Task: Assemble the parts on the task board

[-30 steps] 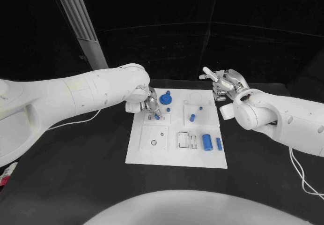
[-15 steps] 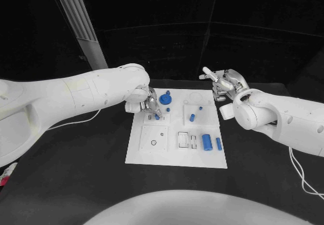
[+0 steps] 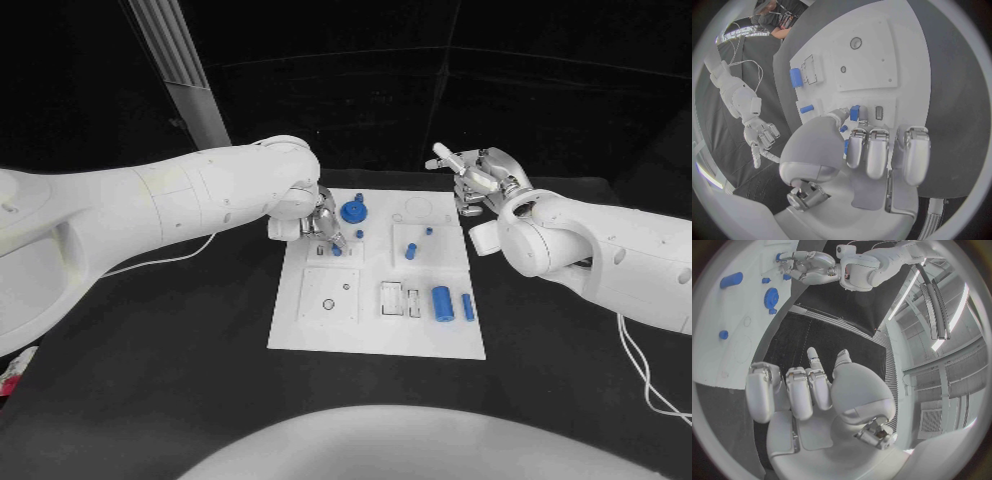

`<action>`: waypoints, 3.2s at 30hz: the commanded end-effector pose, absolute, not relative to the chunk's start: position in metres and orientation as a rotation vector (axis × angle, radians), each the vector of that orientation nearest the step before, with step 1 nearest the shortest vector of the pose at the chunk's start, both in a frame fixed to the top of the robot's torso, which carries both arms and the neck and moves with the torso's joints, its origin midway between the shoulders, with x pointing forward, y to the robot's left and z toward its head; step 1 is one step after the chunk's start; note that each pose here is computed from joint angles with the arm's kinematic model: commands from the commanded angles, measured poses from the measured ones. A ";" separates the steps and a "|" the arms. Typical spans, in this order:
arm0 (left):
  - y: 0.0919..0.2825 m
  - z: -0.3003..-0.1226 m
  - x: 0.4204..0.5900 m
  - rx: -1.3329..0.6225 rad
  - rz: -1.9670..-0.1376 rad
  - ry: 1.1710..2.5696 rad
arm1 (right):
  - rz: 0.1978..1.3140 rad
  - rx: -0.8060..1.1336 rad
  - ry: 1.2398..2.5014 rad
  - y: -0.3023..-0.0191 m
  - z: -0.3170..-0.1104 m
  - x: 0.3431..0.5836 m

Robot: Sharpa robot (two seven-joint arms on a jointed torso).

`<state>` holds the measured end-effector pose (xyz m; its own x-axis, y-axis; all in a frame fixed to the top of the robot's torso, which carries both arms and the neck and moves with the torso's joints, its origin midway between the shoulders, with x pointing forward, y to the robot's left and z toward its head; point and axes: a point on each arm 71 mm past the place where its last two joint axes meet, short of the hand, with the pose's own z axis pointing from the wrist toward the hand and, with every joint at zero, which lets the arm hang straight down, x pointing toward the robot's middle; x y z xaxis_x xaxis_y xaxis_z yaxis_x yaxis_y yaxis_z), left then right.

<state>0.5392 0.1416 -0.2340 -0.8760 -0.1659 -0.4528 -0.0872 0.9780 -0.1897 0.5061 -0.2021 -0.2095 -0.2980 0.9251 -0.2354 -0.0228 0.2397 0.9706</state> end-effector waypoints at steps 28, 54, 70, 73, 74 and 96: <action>0.144 -0.233 0.542 -0.183 -0.251 2.601 | 1.229 0.873 1.535 -0.203 -0.208 0.507; 0.159 -0.219 0.545 -0.212 -0.321 2.574 | 1.219 0.878 1.535 -0.203 -0.209 0.508; 0.151 -0.222 0.543 -0.190 -0.275 2.613 | 1.220 0.878 1.536 -0.202 -0.209 0.508; 0.151 -0.223 0.542 -0.190 -0.265 2.617 | 1.220 0.878 1.536 -0.202 -0.209 0.508; 0.151 -0.223 0.542 -0.189 -0.261 2.620 | 1.221 0.878 1.536 -0.202 -0.209 0.508; 0.150 -0.224 0.542 -0.198 -0.258 2.612 | 1.219 0.878 1.536 -0.202 -0.209 0.508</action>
<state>0.5416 0.1505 -0.2243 -0.8628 -0.1856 -0.4703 -0.0920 0.9723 -0.2149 0.5077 -0.2024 -0.2109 -0.2919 0.9263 -0.2381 -0.0160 0.2442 0.9696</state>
